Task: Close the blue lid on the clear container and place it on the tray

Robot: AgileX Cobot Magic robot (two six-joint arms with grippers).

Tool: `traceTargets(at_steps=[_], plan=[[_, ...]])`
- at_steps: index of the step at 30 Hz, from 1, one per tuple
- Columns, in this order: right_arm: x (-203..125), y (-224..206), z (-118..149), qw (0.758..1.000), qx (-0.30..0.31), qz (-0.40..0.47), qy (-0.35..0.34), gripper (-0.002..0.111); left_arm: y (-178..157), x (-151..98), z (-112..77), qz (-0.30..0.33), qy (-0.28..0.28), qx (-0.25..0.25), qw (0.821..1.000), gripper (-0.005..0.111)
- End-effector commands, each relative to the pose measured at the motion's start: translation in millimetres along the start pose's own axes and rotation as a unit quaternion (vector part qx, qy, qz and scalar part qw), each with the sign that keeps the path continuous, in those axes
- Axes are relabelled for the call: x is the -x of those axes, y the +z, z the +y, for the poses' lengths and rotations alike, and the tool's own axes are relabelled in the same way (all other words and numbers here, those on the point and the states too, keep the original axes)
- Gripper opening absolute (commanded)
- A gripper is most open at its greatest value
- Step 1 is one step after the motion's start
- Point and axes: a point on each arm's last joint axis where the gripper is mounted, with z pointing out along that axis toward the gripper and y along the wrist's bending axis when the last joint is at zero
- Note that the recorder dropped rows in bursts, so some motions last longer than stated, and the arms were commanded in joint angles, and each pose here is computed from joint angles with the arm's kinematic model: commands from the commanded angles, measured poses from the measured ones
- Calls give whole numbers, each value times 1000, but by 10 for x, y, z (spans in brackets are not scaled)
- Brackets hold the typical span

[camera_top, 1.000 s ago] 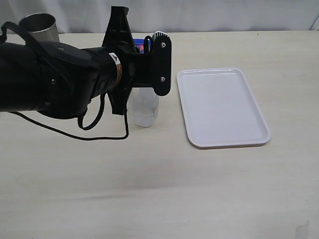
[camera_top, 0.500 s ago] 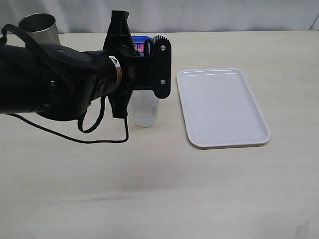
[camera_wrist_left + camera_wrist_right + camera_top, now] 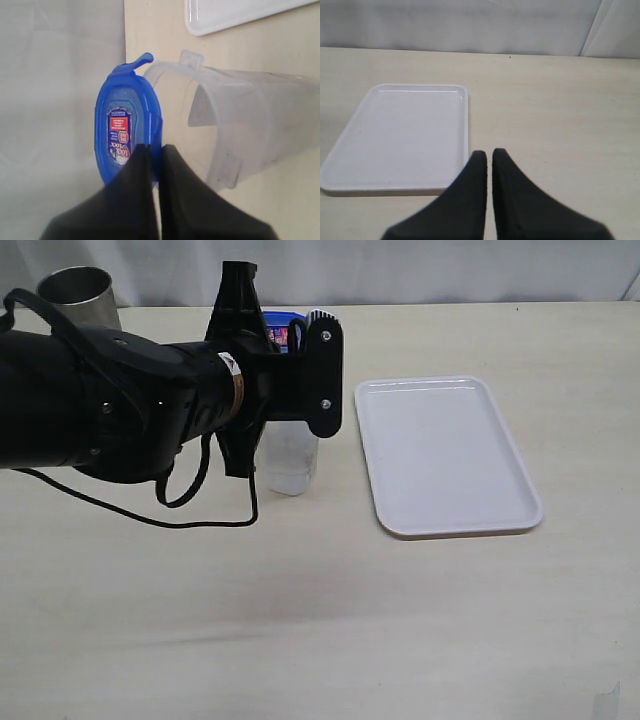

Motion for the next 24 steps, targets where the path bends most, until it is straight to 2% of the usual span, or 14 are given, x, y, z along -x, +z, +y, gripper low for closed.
traceTargets(at_steps=[1,11,18,24], plan=[[0,-1,-3,1000,-3,-4,1,4,-7,-24,8,13,0,7,1000,0],[0,-1,-3,1000,-3,-4,1,4,-22,-20,30,9,8,13,1000,0],[0,-1,-3,1000,-3,-4,1,4,-223,-36,211,-11,-3,44,999,0],[0,-1,-3,1000,-3,-4,1,4,-221,-26,192,-17,-16,34,999,0]])
